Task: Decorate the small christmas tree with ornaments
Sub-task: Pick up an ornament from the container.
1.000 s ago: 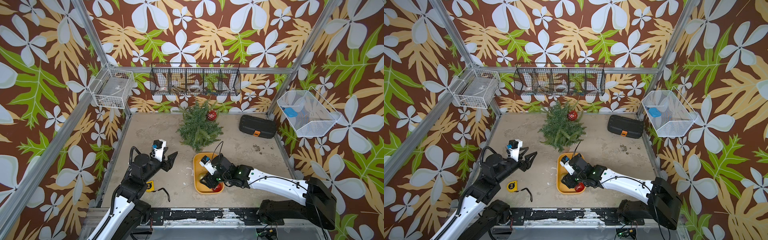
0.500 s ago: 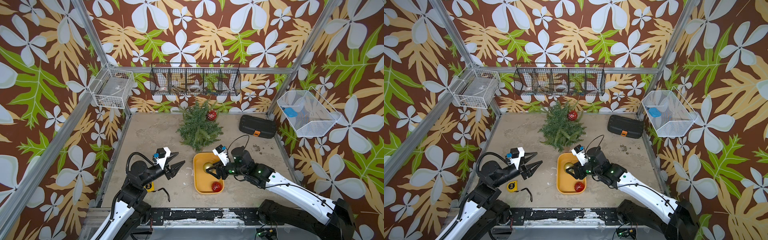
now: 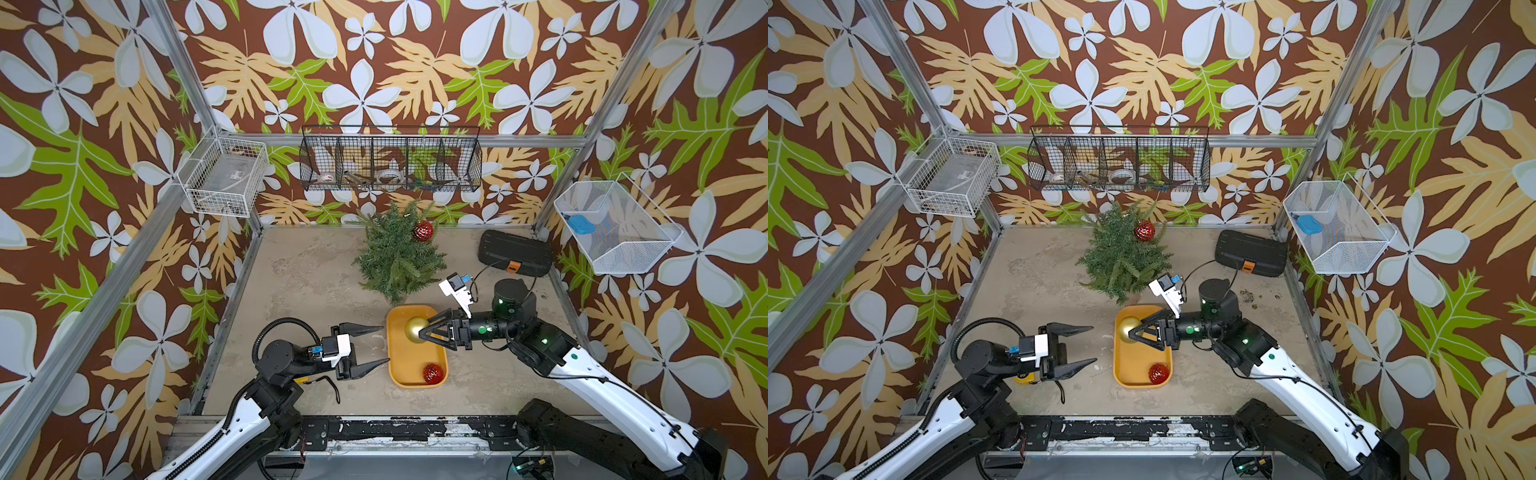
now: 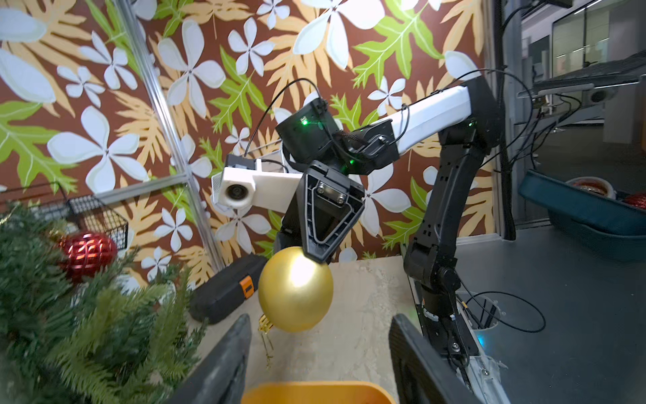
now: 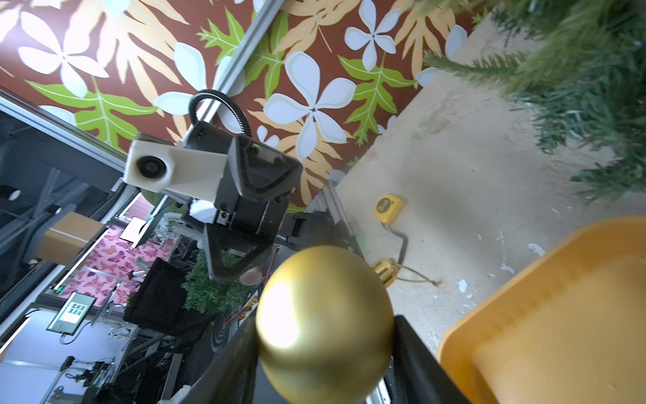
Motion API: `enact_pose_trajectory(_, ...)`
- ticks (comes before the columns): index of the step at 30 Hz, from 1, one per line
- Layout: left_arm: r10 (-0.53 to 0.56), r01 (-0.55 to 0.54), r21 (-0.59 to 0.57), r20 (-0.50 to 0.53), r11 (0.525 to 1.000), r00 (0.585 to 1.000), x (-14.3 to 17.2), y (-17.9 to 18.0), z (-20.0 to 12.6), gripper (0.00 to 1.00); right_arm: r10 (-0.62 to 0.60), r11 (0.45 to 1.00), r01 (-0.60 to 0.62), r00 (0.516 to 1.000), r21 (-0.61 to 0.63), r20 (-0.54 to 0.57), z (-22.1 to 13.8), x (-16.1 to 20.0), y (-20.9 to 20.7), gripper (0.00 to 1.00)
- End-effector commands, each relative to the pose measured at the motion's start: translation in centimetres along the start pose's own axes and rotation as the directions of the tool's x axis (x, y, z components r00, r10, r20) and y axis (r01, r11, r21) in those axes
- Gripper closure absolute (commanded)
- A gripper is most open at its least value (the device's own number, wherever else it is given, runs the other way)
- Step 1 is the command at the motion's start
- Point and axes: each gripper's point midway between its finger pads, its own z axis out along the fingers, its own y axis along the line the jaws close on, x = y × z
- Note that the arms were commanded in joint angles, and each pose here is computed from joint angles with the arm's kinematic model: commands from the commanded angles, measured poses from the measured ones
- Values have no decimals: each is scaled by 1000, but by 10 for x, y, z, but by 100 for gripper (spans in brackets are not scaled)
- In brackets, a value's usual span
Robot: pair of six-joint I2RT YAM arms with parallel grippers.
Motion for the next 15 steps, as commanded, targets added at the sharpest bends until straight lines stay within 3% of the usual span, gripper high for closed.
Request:
enact_pose_trajectory(1,126,-128,9,115,992,985,-28,-3,3,35,26,997,-27,1000,-73,-7,-2,-6,20,44)
enact_pose_trajectory(8,174,-174,-18,164,985,971,-32,-2,17,32,47,992,-45,999,-121,10,-6,-15,37,44)
enact_pose_trajectory(15,231,-230,-27,188,973,955,-36,-2,34,16,52,987,-51,999,-150,3,-9,-19,49,44)
